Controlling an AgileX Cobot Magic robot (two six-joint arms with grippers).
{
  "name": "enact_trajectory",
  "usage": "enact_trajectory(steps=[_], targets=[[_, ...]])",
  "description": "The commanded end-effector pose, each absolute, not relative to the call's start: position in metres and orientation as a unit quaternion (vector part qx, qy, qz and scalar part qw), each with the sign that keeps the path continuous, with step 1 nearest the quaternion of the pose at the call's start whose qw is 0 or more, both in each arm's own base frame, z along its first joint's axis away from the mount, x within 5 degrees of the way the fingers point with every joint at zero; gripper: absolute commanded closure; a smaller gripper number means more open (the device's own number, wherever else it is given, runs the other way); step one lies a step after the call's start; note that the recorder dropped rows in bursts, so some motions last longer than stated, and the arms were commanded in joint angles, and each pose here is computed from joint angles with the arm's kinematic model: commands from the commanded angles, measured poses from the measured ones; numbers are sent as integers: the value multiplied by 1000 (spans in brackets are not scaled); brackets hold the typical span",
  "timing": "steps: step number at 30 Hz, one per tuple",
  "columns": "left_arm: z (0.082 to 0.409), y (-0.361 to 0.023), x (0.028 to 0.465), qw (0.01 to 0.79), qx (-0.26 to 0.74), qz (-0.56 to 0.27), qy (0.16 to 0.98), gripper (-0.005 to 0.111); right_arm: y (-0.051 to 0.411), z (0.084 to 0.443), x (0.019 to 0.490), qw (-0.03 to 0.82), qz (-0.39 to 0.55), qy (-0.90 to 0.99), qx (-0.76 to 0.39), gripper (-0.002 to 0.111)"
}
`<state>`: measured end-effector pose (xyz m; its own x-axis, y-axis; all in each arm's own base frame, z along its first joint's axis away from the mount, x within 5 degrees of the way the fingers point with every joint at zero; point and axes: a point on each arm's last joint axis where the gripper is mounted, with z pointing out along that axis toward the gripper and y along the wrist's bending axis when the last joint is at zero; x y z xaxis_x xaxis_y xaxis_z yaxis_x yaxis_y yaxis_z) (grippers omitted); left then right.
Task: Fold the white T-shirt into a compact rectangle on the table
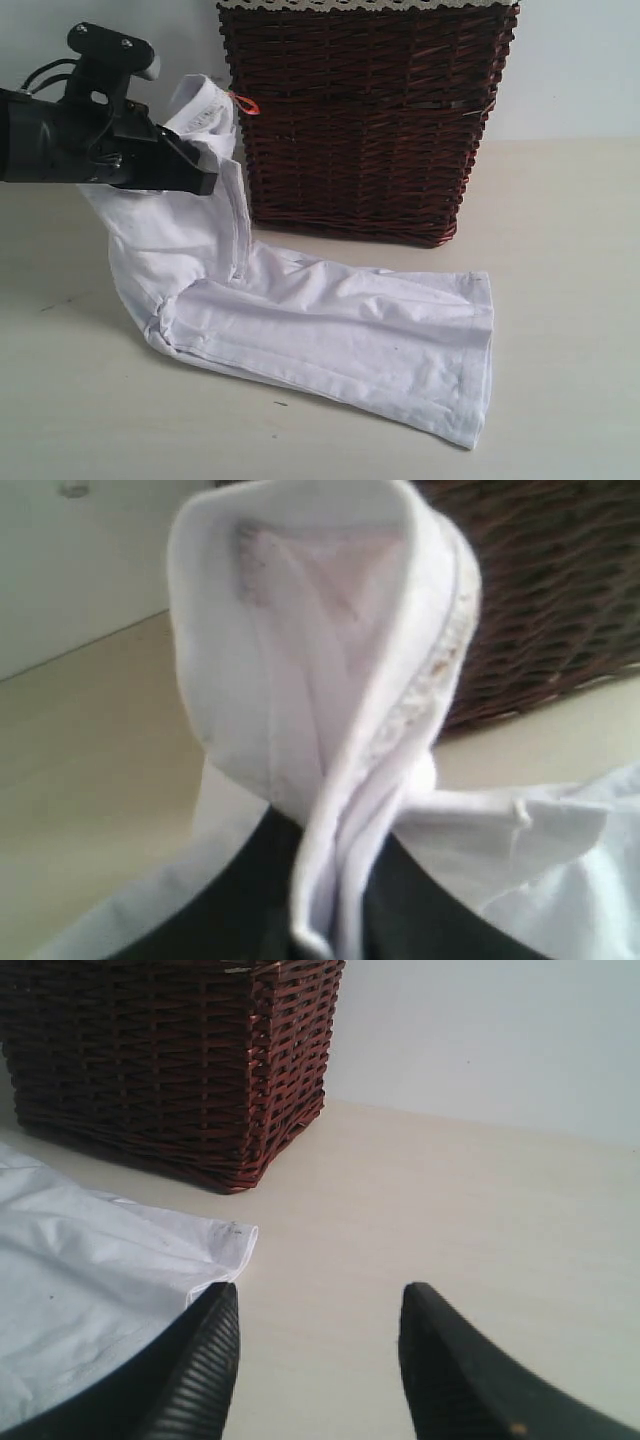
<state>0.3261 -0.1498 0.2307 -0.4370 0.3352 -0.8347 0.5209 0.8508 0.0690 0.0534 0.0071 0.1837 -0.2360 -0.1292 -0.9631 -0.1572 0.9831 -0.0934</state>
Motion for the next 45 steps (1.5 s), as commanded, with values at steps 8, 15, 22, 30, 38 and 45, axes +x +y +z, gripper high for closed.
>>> enact_trajectory(steps=[8,15,22,30,38,45], targets=[[214,-244,273,426,378,-169,805,107,7,184,53,617,10,782,-89,60],[169,-289,254,366,434,-182,802,107,7,184,53,617,10,782,-89,60],[180,-328,242,377,439,-223,784,107,7,184,53,617,10,782,-89,60],[176,-364,220,363,473,-261,759,107,7,184,53,617,10,782,-89,60],[165,-371,215,337,468,-295,762,74,7,184,53,617,10,782,-89,60],[179,-384,207,333,480,-345,735,39,7,184,53,617,10,782,-89,60]])
